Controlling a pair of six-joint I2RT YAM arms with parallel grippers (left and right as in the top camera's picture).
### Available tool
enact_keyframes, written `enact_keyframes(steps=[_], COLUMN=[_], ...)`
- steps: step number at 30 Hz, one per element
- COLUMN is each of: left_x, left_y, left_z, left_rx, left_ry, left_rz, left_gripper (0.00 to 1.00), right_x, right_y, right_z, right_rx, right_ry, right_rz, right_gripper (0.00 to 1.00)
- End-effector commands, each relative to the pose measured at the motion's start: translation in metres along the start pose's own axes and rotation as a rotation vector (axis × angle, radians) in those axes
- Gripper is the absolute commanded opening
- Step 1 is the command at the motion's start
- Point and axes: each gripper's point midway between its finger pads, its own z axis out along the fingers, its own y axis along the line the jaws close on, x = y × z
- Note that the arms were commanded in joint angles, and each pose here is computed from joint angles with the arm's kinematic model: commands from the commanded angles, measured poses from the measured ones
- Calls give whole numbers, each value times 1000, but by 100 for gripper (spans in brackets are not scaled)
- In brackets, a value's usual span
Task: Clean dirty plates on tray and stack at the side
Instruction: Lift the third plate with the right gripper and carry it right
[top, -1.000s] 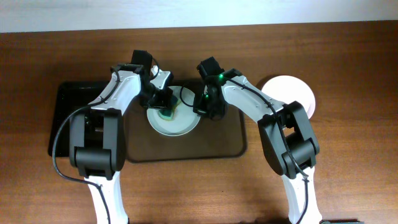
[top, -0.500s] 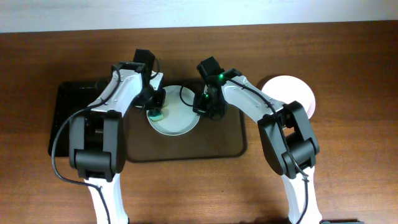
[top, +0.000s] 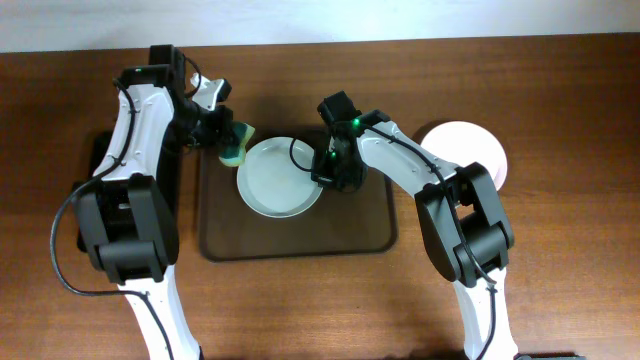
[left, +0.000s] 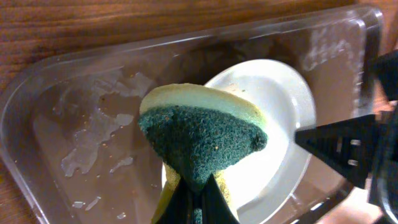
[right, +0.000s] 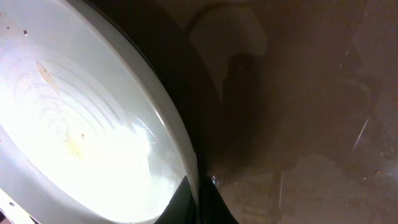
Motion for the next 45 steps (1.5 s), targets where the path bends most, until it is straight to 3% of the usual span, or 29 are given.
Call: enact_keyframes(steps=[1,4,6,12,16,22,29,45], left_x=[5,6,6,4,3,2,1,0], left_y=[6,5,0,-4,-5,-6,-6,-8], left_z=[3,3,6,8,9,9,9,10], left_rx=[-48,-47,-45,-45,-44,-45,-45,-45], left_ry=[22,27,32,25,24,22,16,13], left_rz=[8,5,17,33,36,38,43,50], left_gripper=[0,1,1,0,1,0,0,1], right_x=[6,8,-2,-13,-5,24,52,53], right_y=[-15,-12,-13,-57,-64,-6,42,46], right_z=[8,-6,-39,-147,-187,-225,-268,-274], right_rx=[47,47,103,446,695,935,1098,1099], right_ry=[31,20,-80,-372,-549,-918,-1234,-1282], right_rz=[13,-30,-93,-94,-118,-300,-462,-449], right_gripper=[4,4,4,4,4,4,4,4])
